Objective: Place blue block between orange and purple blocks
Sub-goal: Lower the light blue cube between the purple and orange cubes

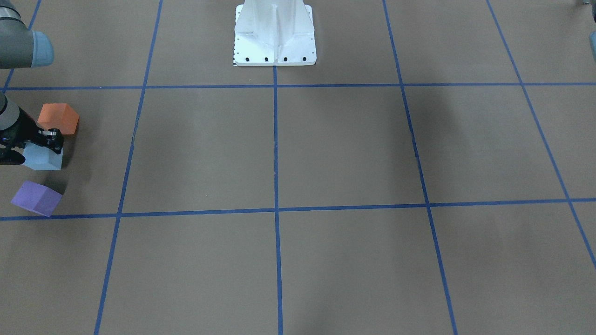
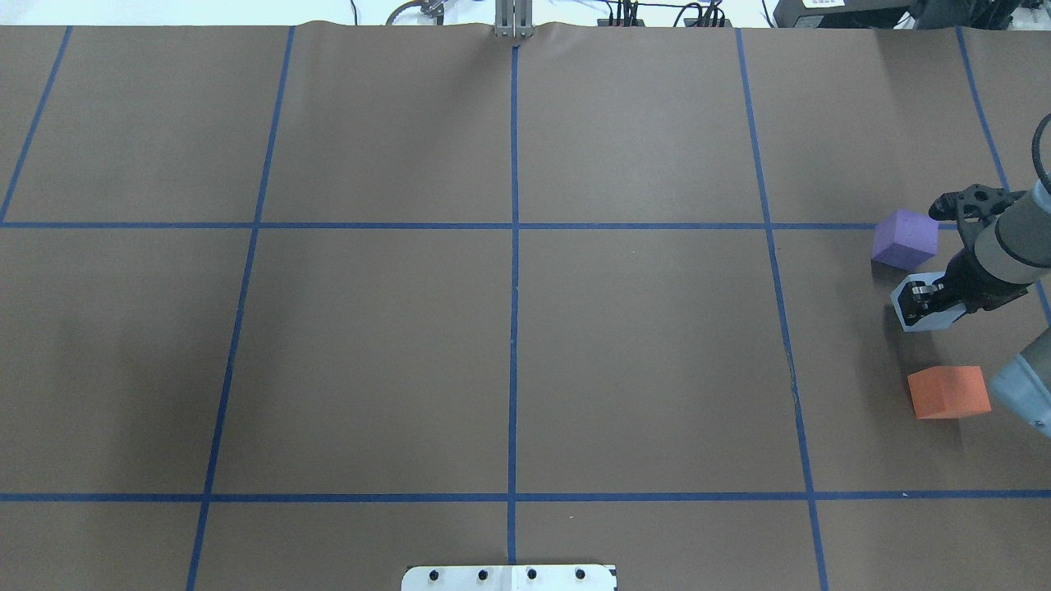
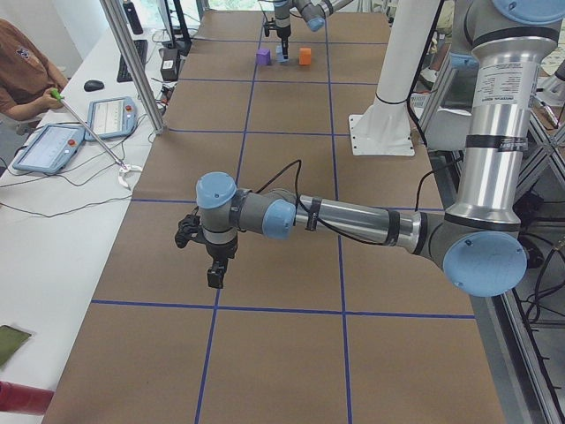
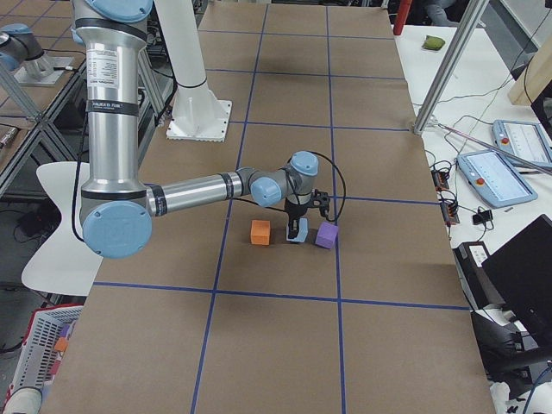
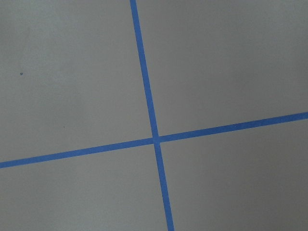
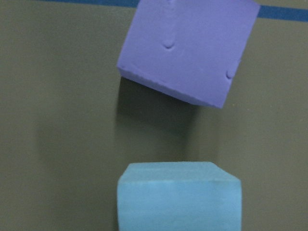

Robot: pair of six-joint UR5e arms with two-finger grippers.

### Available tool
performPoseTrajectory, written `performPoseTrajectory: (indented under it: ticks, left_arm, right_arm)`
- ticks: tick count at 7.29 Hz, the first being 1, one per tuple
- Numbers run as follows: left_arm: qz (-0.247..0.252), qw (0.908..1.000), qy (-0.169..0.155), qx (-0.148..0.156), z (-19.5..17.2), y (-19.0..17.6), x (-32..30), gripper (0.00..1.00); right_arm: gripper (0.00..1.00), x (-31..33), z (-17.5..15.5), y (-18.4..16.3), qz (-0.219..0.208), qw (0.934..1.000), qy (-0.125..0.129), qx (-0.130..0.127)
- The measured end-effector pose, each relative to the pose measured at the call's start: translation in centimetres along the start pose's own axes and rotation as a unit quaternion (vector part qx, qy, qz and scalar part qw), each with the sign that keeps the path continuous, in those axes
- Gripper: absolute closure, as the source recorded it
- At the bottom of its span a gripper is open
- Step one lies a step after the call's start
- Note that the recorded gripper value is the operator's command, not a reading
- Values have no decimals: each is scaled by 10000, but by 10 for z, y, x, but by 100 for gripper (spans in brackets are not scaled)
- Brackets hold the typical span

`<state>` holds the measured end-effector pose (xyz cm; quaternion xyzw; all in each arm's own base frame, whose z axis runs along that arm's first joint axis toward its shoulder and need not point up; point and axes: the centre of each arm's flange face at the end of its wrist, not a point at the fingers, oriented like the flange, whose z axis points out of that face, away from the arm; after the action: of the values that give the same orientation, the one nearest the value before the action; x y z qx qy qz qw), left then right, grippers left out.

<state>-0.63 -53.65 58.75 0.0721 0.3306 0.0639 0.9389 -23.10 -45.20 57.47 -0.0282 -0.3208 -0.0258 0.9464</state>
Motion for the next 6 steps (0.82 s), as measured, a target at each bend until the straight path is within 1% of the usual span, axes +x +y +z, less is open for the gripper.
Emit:
performPoseTrajectory:
  ticks: [1, 2, 4, 5, 6]
  left_arm:
    - [-3, 10000, 0, 0, 0, -1, 0, 0]
    - [-4, 10000, -2, 1, 0, -2, 0, 0]
    - [2, 10000, -6, 10, -1, -4, 1, 0]
    - [8, 10000, -6, 18, -1, -5, 1, 0]
    - [9, 10000, -6, 19, -1, -5, 1, 0]
  right_arm:
    - [62, -1, 1, -1, -10, 10000, -18, -23]
    - [49, -1, 3, -1, -14, 10000, -21, -40]
    - [30, 0, 5, -1, -8, 10000, -10, -64]
    - [26, 1, 6, -1, -3, 10000, -8, -70]
    - [17, 0, 6, -1, -2, 10000, -10, -75]
